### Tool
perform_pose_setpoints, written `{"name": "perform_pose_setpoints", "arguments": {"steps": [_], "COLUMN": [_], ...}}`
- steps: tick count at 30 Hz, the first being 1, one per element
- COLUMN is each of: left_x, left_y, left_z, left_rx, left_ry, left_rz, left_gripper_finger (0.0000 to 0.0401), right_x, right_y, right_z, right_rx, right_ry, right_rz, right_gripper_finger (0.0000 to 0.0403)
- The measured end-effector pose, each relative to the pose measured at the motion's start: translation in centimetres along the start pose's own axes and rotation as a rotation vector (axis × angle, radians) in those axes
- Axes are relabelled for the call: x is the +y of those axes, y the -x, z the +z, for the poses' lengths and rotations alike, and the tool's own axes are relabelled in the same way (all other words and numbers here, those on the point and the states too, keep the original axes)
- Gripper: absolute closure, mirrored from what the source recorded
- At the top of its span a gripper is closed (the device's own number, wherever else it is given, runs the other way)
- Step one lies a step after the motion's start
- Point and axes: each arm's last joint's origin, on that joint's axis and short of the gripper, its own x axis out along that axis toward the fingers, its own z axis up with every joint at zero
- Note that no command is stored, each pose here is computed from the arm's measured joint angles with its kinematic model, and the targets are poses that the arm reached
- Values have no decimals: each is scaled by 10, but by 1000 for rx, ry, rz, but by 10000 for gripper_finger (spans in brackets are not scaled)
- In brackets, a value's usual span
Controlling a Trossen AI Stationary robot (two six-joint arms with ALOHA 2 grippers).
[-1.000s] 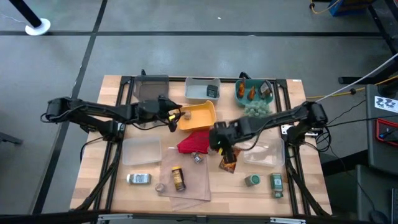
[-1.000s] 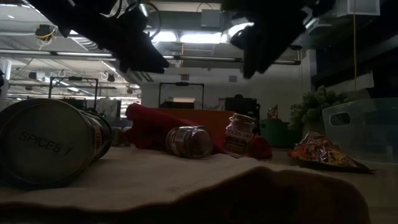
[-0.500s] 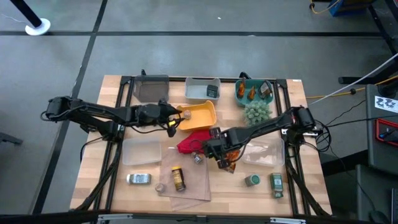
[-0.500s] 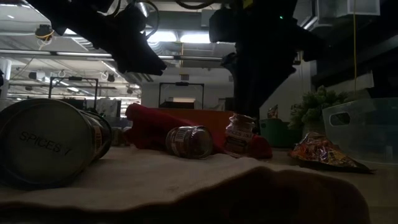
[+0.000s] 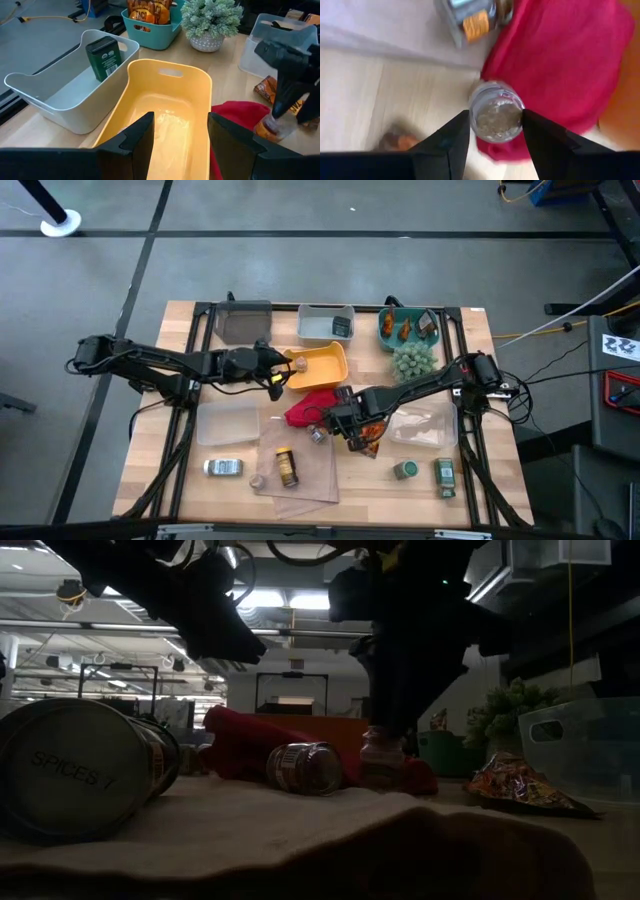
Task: Sort spices by type
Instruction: Put the brown seasoning bottle into the yellow bin
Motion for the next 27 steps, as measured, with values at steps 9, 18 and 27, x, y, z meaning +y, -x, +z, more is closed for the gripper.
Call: {"name": "perform_pose_setpoints", "arguments": {"steps": [9,18,27], "left_x": [0,0,0], "left_y": [0,0,0], "left_z": [-3,-2,-2], "left_rx": [24,21,20], "left_ry": [-3,-1,-1], "left_rz": [5,4,4], "left_gripper_finger": [229,229,229], "right_x": [0,1,1], "right_y": [-9,-9,-10], "right_z": [1,1,1], "right_rx": [16,10,16], "right_ry": [5,2,2], "right_rz": [-34,-17,-19], "right_gripper_finger": [223,263,277]}}
